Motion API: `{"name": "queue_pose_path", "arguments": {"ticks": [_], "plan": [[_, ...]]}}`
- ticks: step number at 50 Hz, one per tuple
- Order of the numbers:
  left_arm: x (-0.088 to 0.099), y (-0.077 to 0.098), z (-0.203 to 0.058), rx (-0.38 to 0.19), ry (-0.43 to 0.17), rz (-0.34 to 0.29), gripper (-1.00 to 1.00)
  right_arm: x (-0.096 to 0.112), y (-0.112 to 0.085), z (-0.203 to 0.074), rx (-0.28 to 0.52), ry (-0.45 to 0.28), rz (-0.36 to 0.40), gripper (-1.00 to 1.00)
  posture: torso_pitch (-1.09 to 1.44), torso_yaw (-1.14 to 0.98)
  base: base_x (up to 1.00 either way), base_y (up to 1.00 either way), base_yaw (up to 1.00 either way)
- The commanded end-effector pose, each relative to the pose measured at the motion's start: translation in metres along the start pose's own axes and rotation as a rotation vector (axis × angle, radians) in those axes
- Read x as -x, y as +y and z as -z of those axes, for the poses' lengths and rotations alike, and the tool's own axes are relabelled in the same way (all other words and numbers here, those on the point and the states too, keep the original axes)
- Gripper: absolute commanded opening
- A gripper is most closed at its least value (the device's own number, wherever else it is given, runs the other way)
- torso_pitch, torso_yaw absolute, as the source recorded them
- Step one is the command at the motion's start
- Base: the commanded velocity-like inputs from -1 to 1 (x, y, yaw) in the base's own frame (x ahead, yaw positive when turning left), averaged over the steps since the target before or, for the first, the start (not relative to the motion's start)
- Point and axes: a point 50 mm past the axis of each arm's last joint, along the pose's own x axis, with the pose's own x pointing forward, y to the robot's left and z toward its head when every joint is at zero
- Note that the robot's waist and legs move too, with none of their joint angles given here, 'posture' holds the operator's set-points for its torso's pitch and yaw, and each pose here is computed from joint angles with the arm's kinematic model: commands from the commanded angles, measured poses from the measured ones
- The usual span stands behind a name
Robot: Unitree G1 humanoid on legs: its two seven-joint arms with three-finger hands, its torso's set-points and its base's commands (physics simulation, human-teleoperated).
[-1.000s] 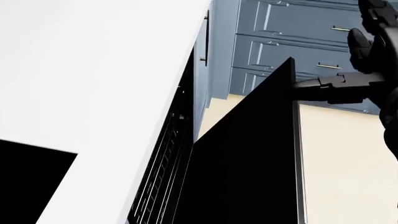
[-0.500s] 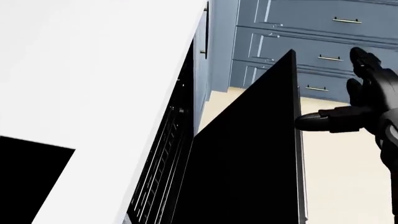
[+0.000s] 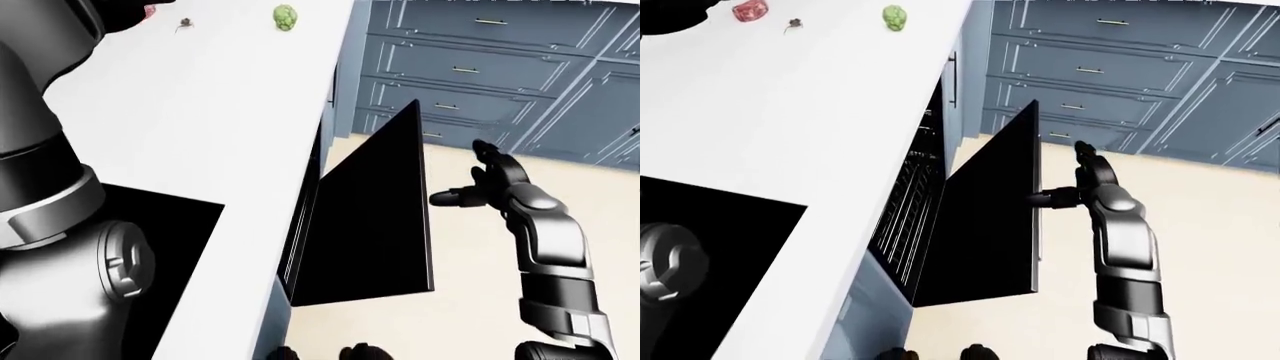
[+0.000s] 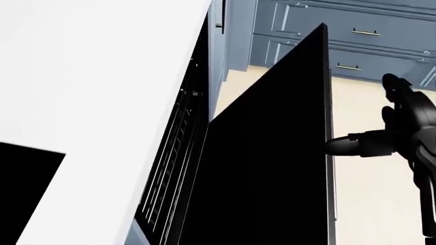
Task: Close the dishwasher door
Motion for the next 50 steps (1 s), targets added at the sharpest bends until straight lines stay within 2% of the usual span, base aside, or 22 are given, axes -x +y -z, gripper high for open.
{"name": "queue_pose_path", "arguments": {"ticks": [1,11,19,26,31,38,50], "plan": [[0.008,0.0,-0.019,0.006,-0.092,0.005,1.0,0.004,-0.006,-0.021,0.013,-0.097,0.025,1.0,0.36,0.0,0.0,0.0,0.0],[0.008,-0.002,-0.022,0.014,-0.093,0.011,1.0,0.007,-0.009,-0.018,0.017,-0.074,0.025,1.0,0.46,0.0,0.0,0.0,0.0],[0.008,-0.004,-0.024,0.018,-0.095,0.021,1.0,0.004,-0.014,-0.01,-0.011,-0.041,0.015,1.0,0.54,0.0,0.0,0.0,0.0],[0.008,-0.004,-0.024,0.02,-0.094,0.021,1.0,-0.013,-0.02,0.013,-0.032,0.019,0.015,1.0,0.61,0.0,0.0,0.0,0.0],[0.007,-0.004,-0.025,0.022,-0.095,0.02,1.0,-0.026,-0.01,0.03,0.02,0.05,0.0,1.0,0.66,0.0,0.0,0.0,0.0],[0.007,-0.002,-0.029,0.028,-0.11,0.013,1.0,-0.028,-0.01,0.037,0.022,0.056,-0.006,1.0,0.71,0.0,0.0,0.0,0.0],[0.008,-0.002,-0.029,0.039,-0.109,0.017,1.0,-0.038,-0.013,0.051,0.025,0.083,0.028,1.0,0.71,0.0,0.0,0.0,0.0]]}}
